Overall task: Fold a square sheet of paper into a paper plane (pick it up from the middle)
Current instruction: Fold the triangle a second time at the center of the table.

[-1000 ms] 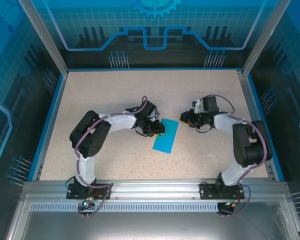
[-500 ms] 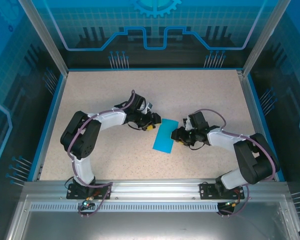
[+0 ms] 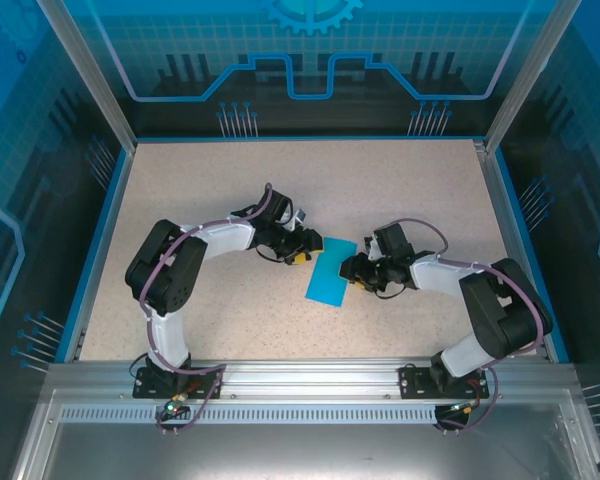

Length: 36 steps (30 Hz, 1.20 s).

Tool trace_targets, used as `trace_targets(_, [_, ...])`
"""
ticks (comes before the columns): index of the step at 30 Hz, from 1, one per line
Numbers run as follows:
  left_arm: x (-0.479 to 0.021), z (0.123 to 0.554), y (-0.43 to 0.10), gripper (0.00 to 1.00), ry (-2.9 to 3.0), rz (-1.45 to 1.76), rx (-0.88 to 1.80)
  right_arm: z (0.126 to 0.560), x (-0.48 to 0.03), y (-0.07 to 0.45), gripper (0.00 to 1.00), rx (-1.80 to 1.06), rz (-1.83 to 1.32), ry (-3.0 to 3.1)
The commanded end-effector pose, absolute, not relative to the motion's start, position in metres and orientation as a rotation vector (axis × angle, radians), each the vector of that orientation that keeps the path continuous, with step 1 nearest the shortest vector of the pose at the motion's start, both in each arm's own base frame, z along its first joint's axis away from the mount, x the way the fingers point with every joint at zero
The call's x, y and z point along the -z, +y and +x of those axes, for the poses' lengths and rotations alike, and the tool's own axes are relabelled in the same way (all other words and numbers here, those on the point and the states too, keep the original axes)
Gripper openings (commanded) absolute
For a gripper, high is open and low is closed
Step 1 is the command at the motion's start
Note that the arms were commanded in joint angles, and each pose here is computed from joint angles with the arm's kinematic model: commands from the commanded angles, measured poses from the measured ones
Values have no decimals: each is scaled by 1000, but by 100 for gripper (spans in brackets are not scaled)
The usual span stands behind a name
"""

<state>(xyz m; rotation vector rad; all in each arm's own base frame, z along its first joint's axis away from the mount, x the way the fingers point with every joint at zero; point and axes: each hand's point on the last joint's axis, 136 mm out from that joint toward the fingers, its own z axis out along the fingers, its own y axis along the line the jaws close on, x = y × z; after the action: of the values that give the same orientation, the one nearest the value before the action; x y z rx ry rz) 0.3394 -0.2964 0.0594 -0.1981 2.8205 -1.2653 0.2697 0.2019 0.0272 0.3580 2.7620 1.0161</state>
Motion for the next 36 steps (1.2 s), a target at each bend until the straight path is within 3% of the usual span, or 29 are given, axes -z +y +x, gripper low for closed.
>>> trace_targets(1, [-46, 324, -298, 54, 2882, -189, 1280, 273, -34, 215, 44, -1071, 315, 2747])
trace_targets(15, [-44, 325, -302, 54, 2890, -185, 1270, 276, -47, 213, 44, -1049, 314, 2707])
trace_targets(22, [-42, 323, -303, 54, 2901, -179, 1268, 277, -37, 221, 43, -1119, 326, 2712])
trace_targets(36, [-35, 314, -300, 54, 2943, -161, 1241, 266, -7, 202, 43, -972, 378, 2805])
